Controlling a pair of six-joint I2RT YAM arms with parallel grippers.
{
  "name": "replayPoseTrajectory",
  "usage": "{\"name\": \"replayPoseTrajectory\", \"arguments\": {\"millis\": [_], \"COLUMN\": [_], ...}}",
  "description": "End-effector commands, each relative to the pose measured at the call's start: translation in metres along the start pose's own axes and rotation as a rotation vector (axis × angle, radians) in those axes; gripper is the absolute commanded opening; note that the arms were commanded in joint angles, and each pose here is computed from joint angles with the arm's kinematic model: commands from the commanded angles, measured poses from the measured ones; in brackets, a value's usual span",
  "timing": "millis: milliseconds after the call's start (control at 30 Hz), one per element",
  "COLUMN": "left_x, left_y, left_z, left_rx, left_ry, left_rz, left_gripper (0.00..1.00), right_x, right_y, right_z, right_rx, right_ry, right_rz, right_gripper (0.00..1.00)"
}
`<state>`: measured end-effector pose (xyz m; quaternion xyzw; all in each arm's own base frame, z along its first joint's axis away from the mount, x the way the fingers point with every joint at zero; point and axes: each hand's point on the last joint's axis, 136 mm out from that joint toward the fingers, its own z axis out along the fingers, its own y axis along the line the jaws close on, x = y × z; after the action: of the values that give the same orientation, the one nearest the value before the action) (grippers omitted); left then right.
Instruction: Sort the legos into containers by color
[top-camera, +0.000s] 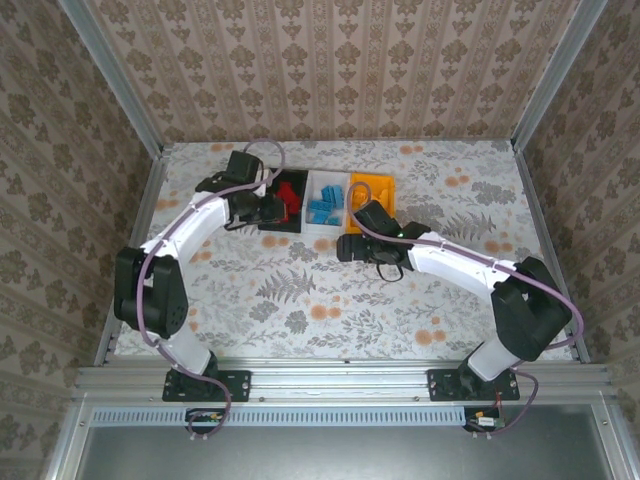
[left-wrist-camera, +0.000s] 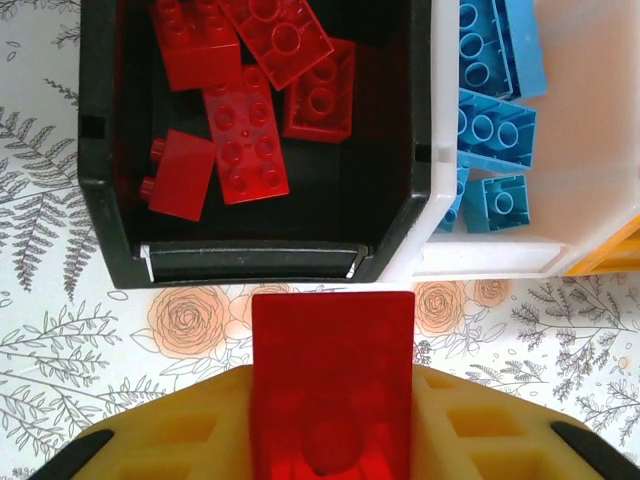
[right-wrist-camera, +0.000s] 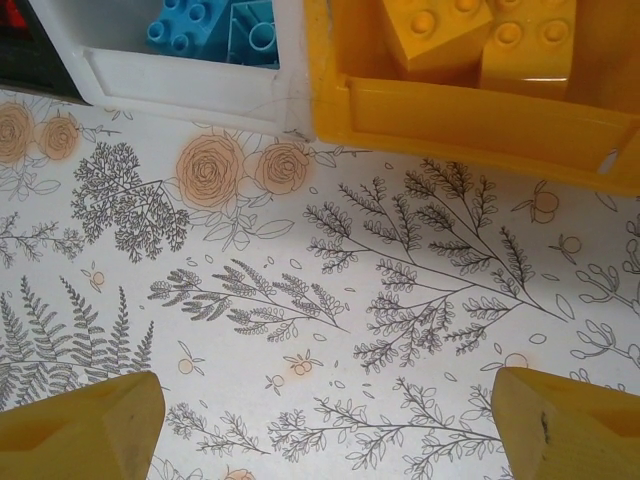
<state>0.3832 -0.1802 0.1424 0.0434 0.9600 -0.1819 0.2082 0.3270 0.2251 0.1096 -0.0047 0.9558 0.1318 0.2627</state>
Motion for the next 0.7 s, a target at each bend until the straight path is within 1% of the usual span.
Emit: {"name": "replayPoseTrajectory", "arguments": {"millis": [0, 200, 367, 600, 633, 667], "left_x": [-0.012, -0.033, -0.053, -0.076, -0.078, -0.082], "left_y": [0.0, 0.002, 0.003, 0.02, 0.022, 0.023], "left_z": [0.003, 0.024, 0.04, 0.056, 0.058, 0.059], "left_rx": [0.001, -0.008, -0.025, -0.063, -0.064, -0.06], "left_ry": [0.012, 0.018, 0.025, 0.016, 0.016, 0.014], "left_rz": [0.027, 0.032, 0.051, 0.048, 0.047, 0.048], "left_gripper": [0.36, 0.36, 0.36, 0.36, 0.36, 0.4], "right_x": [-0.006, -0.004, -0.004, -0.012, -0.012, -0.012], "right_y": [-0.008, -0.02, -0.016, -0.018, -0.018, -0.019], "right_z": [-0.013, -0.023, -0.025, -0.041, -0.042, -0.043], "right_rx": [0.02, 0.031, 0.011, 0.024, 0.024, 0.024], "right_ry": [-0.039, -0.048, -0.042, -0.059, -0.06, -0.059], "right_rz": [0.008, 0.024, 0.027, 0.015, 0.015, 0.017], "right_gripper": [0.87, 0.87, 0.87, 0.87, 0.87, 0.87]}}
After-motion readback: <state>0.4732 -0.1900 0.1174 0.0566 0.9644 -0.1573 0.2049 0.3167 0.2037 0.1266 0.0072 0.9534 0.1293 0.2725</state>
